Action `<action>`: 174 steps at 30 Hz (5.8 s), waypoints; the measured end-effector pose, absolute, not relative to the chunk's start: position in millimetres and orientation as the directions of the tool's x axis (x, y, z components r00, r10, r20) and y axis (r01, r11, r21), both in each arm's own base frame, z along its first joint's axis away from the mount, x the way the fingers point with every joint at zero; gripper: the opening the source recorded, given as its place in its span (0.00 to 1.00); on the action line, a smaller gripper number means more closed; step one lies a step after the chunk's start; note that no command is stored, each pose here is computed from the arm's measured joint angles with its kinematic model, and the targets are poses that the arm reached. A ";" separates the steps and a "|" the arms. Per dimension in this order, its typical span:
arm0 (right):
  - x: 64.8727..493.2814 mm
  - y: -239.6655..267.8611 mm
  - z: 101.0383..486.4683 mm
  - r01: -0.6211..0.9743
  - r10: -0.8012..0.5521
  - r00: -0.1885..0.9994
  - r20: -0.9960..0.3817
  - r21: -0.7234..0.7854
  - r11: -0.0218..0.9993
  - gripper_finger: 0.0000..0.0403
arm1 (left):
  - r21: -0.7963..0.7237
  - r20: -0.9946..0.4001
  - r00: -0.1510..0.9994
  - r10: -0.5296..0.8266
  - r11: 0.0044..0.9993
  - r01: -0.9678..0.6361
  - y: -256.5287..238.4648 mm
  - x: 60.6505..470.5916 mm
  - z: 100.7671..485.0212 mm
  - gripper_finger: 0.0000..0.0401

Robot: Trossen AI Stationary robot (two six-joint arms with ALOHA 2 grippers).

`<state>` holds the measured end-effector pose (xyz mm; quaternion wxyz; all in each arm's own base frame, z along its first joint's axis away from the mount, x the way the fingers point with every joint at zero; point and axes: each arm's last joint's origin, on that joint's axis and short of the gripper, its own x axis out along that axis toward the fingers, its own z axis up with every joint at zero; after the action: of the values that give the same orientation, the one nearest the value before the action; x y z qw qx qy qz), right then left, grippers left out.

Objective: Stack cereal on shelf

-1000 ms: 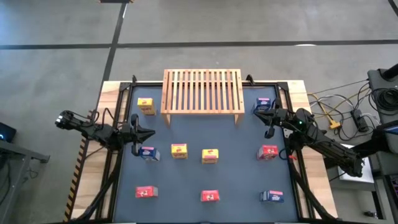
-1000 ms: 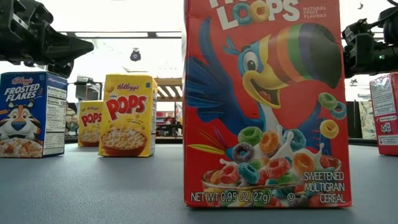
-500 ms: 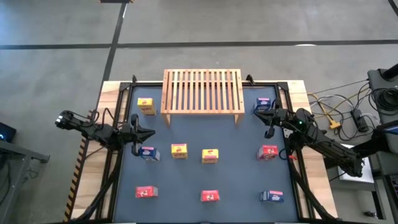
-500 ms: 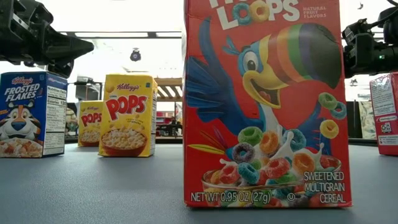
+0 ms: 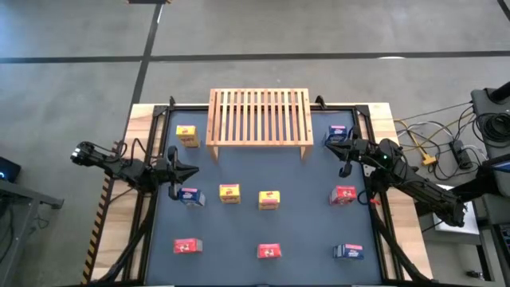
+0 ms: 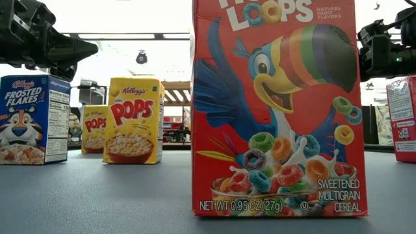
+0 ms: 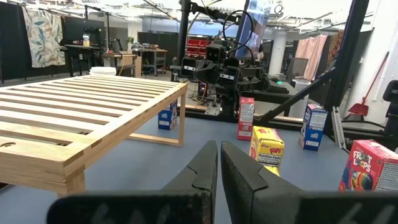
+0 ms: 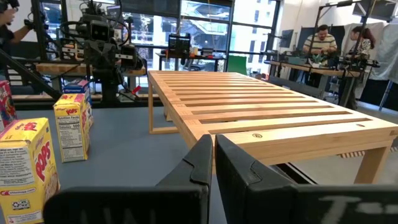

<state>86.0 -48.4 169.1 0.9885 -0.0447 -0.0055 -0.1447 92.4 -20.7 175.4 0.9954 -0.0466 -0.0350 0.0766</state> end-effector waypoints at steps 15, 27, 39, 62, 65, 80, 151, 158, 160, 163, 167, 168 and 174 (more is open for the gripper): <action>86.1 -48.4 169.0 0.287 -0.286 0.958 0.024 -0.087 0.954 0.02 | -0.098 0.062 0.986 0.156 0.984 -0.149 -20.7 92.4 175.4 0.01; 86.0 -48.4 169.1 0.286 -0.285 0.958 0.024 -0.087 0.954 0.02 | -0.098 0.063 0.986 0.156 0.984 -0.149 -20.7 92.4 175.4 0.01; 86.0 -48.4 169.0 0.287 -0.286 0.958 0.024 -0.087 0.954 0.02 | -0.098 0.063 0.986 0.156 0.984 -0.150 -20.7 92.4 175.4 0.01; 86.0 -48.4 169.0 0.287 -0.286 0.958 0.023 -0.087 0.954 0.02 | -0.098 0.063 0.986 0.156 0.984 -0.150 -20.7 92.4 175.4 0.01; 86.0 -48.4 169.1 0.286 -0.285 0.958 0.024 -0.087 0.954 0.02 | -0.098 0.063 0.986 0.156 0.984 -0.149 -20.7 92.4 175.4 0.01; 86.0 -48.4 169.1 0.287 -0.286 0.958 0.024 -0.087 0.954 0.02 | -0.098 0.063 0.986 0.156 0.984 -0.149 -20.7 92.4 175.4 0.01; 86.0 -48.4 169.2 0.287 -0.286 0.958 0.024 -0.087 0.954 0.02 | -0.113 0.089 0.983 0.160 0.982 -0.150 -20.5 92.1 178.2 0.01; 86.0 -48.4 169.1 0.287 -0.286 0.958 0.024 -0.087 0.954 0.02 | -0.092 0.131 0.972 0.194 0.979 -0.183 -19.3 91.4 182.9 0.01; 86.0 -48.4 169.1 0.287 -0.286 0.958 0.024 -0.087 0.954 0.02 | -0.099 0.143 0.968 0.208 0.976 -0.195 -18.9 91.1 184.3 0.01; 86.0 -48.4 169.1 0.287 -0.286 0.958 0.024 -0.087 0.954 0.02 | -0.076 0.137 0.949 0.284 0.958 -0.275 -16.7 90.6 184.3 0.01; 86.0 -48.4 169.1 0.287 -0.286 0.958 0.024 -0.087 0.954 0.02 | -0.018 0.138 0.915 0.379 0.925 -0.380 -13.8 89.4 185.5 0.01; 86.0 -48.4 169.1 0.287 -0.286 0.958 0.024 -0.087 0.954 0.02 | -0.017 0.151 0.906 0.395 0.918 -0.397 -13.3 88.9 187.3 0.01; 86.0 -48.4 169.1 0.287 -0.286 0.958 0.024 -0.087 0.954 0.02 | -0.059 0.254 0.894 0.369 0.929 -0.367 -13.1 86.2 199.2 0.01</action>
<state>86.0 -48.4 169.1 0.9884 -0.0447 -0.0055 -0.1448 86.2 -13.1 199.2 0.9731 -0.0048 -0.1315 0.1890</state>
